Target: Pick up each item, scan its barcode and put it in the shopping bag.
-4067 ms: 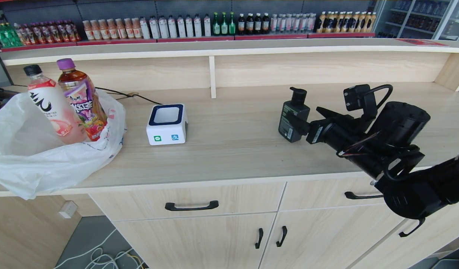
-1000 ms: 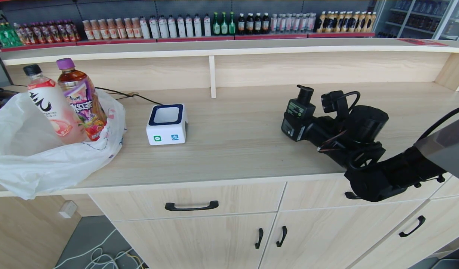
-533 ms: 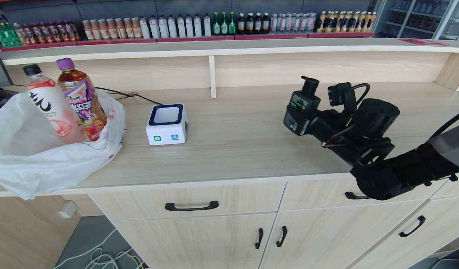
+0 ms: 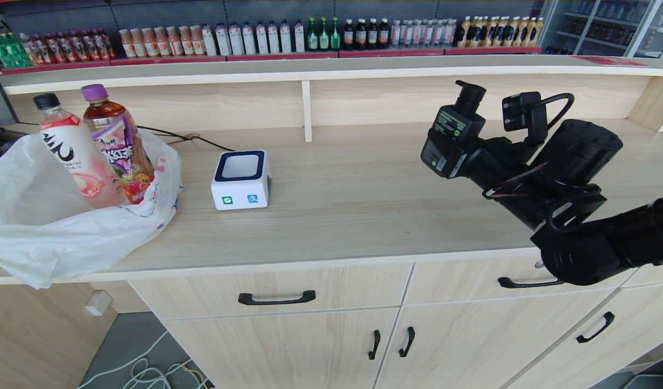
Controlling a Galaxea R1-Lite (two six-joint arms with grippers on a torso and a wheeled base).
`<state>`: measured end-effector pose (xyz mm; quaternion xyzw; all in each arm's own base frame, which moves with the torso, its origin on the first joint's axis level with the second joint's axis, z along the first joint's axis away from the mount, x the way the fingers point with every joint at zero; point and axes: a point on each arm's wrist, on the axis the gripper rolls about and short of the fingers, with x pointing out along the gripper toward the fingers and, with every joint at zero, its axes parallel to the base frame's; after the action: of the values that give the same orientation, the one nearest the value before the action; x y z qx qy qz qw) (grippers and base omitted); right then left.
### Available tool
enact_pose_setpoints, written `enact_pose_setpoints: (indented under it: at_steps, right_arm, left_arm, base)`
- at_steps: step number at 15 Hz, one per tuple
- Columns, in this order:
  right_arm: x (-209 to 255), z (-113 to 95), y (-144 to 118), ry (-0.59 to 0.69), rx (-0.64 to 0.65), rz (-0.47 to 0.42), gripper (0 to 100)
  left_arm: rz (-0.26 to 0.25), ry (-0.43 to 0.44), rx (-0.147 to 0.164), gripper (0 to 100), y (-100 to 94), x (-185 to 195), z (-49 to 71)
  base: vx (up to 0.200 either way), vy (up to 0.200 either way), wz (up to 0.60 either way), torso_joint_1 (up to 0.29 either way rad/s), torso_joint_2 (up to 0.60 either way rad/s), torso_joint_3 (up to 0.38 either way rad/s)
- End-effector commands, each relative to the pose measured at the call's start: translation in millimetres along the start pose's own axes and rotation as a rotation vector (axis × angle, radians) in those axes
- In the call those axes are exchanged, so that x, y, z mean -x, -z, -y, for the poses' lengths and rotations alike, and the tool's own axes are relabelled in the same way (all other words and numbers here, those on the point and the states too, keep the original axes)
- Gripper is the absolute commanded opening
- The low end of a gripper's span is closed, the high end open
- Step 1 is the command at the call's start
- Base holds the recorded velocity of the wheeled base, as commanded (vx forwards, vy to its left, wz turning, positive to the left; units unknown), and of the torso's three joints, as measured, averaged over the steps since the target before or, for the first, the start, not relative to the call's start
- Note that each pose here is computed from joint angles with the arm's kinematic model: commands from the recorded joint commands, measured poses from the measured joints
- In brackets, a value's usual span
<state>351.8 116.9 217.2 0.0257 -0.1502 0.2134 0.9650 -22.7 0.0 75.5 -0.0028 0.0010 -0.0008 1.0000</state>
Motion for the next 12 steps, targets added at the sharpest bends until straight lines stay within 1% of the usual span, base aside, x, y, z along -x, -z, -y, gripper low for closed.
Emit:
enact_pose_setpoints:
  at_steps: [1,4,6,9,12]
  right_arm:
    - [3,2,-11,0.008,0.003,0.025,0]
    - [3,3,-13,0.007,0.002,0.032,0]
    - [3,-1,-18,0.0,0.002,0.046,0]
    - [17,-30,-38,-0.076,-0.022,0.076,0]
    - [43,-62,-48,-0.171,-0.075,0.064,0]
  left_arm:
    - [0.0,0.0,0.001,100,0.0,0,0.0]
    - [0.0,0.0,0.001,100,0.0,0,0.0]
    - [0.0,0.0,0.001,100,0.0,0,0.0]
    - [0.0,0.001,0.001,100,0.0,0,0.0]
    - [0.0,0.0,0.001,100,0.0,0,0.0]
  base:
    - [0.0,0.0,0.0,0.0,0.0,0.0]
    - [0.0,0.0,0.0,0.0,0.0,0.0]
    - [0.0,0.0,0.0,0.0,0.0,0.0]
    - [0.0,0.0,0.0,0.0,0.0,0.0]
    - [0.0,0.0,0.0,0.0,0.0,0.0]
